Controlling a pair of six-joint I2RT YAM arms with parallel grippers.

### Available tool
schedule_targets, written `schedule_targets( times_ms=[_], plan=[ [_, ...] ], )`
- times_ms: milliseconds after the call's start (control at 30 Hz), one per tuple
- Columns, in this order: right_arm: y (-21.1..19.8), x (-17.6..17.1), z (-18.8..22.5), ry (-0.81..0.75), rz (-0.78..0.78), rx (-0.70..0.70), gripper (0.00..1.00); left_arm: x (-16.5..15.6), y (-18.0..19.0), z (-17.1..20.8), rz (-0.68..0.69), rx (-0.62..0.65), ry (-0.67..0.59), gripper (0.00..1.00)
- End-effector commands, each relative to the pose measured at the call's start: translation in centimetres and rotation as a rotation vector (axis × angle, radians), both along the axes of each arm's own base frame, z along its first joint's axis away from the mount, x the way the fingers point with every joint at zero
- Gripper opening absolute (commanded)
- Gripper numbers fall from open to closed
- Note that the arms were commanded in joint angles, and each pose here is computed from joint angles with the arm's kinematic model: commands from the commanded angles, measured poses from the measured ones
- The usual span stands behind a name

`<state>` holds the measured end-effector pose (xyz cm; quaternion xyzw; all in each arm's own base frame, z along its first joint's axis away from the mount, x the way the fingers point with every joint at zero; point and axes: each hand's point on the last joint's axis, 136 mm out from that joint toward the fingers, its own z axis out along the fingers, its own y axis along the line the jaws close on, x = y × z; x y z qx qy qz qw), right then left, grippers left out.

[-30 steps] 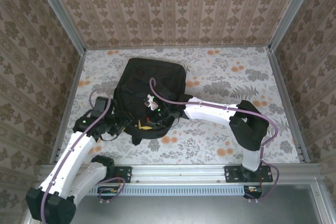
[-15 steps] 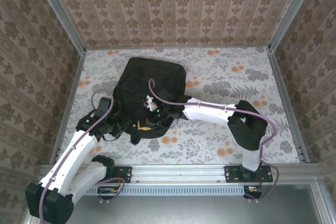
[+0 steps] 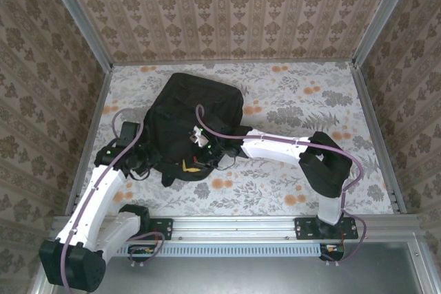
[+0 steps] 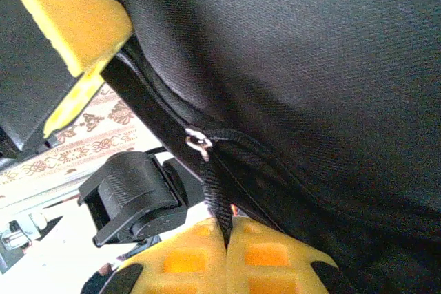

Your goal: Pack the student bag

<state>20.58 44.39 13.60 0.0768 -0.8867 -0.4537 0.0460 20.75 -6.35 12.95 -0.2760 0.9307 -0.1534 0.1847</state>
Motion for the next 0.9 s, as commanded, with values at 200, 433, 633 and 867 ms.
schedule_targets(
  times_ms=[200, 433, 633, 867],
  plan=[
    [-3.2, -0.3, 0.4, 0.031, 0.000, -0.039, 0.00, 2.2, 3.1, 2.3, 0.033, 0.145, -0.103, 0.00],
    [-2.2, -0.4, 2.1, 0.028, 0.020, 0.000, 0.00, 3.4, 3.2, 2.4, 0.008, 0.172, -0.119, 0.10],
    [1.2, 0.4, 2.2, 0.036, 0.020, 0.027, 0.00, 5.6, 4.0, 2.4, 0.035, 0.162, -0.103, 0.23],
    [3.3, 2.5, 2.6, 0.026, -0.027, 0.046, 0.00, 4.4, 3.1, 4.0, 0.065, 0.044, -0.088, 0.56]
  ],
)
